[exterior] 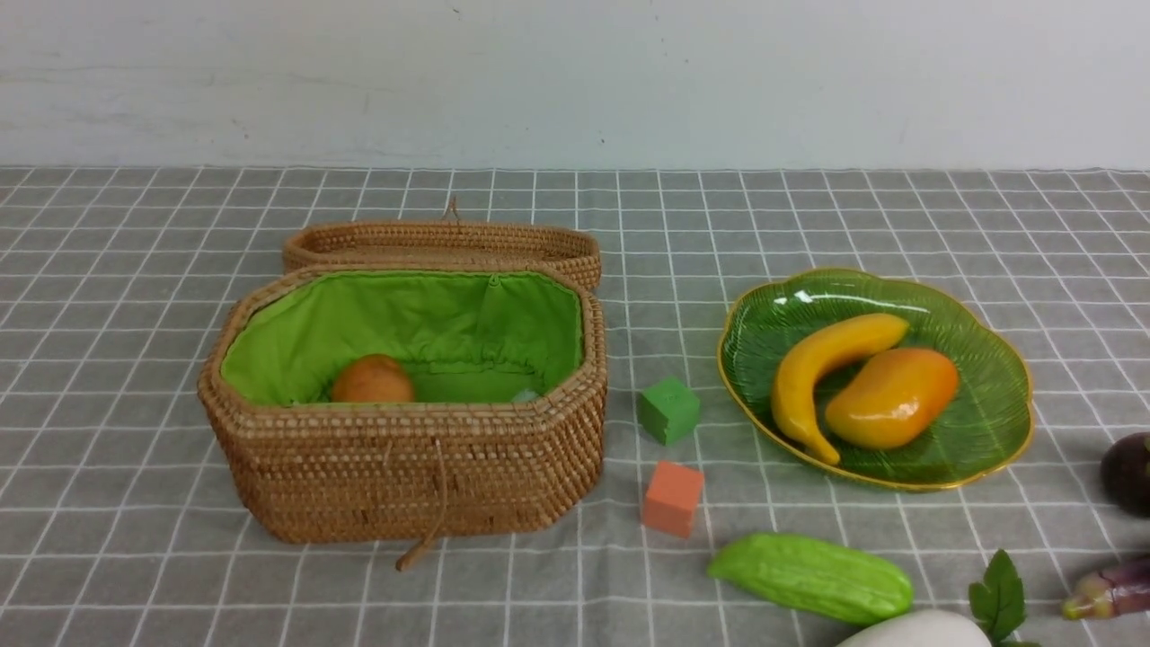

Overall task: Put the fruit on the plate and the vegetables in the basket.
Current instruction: Take a chayote with your right arm and place it on the basket on the left.

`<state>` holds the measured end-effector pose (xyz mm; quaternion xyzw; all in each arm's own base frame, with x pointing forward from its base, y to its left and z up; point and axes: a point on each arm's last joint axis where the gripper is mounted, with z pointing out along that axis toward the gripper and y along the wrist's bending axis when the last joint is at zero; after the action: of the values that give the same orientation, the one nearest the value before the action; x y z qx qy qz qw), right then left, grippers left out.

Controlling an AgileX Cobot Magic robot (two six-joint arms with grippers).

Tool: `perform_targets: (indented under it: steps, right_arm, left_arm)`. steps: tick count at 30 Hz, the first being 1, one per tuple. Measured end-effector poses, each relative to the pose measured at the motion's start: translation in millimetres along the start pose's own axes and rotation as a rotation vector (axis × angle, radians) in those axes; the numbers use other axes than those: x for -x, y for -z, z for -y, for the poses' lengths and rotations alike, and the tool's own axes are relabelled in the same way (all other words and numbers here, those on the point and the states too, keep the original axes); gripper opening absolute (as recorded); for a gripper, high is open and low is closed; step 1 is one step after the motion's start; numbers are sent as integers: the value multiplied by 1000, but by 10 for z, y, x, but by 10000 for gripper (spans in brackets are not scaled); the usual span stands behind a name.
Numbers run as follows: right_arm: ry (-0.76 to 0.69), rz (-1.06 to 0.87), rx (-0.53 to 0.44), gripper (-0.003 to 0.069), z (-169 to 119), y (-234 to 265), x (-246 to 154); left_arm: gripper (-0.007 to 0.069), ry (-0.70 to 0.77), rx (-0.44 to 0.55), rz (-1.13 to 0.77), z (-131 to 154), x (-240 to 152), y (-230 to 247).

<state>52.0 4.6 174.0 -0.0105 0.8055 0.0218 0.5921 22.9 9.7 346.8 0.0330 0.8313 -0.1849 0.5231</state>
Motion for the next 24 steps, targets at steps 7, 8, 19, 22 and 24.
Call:
perform_targets:
  steps: [7,8,19,22,24]
  right_arm:
    - [0,0,0,241,0,0,0]
    - [0,0,0,241,0,0,0]
    - [0,0,0,241,0,0,0]
    - [0,0,0,241,0,0,0]
    - [0,0,0,241,0,0,0]
  left_arm:
    - [-9,-31,179,201,-15,-72,-259]
    - [-9,-29,180,206,-15,-78,-270]
    - [-2,-5,343,368,-274,-709,-627]
    - [-2,13,380,356,-356,-943,-708]
    - [-1,30,414,331,-424,-1105,-782]
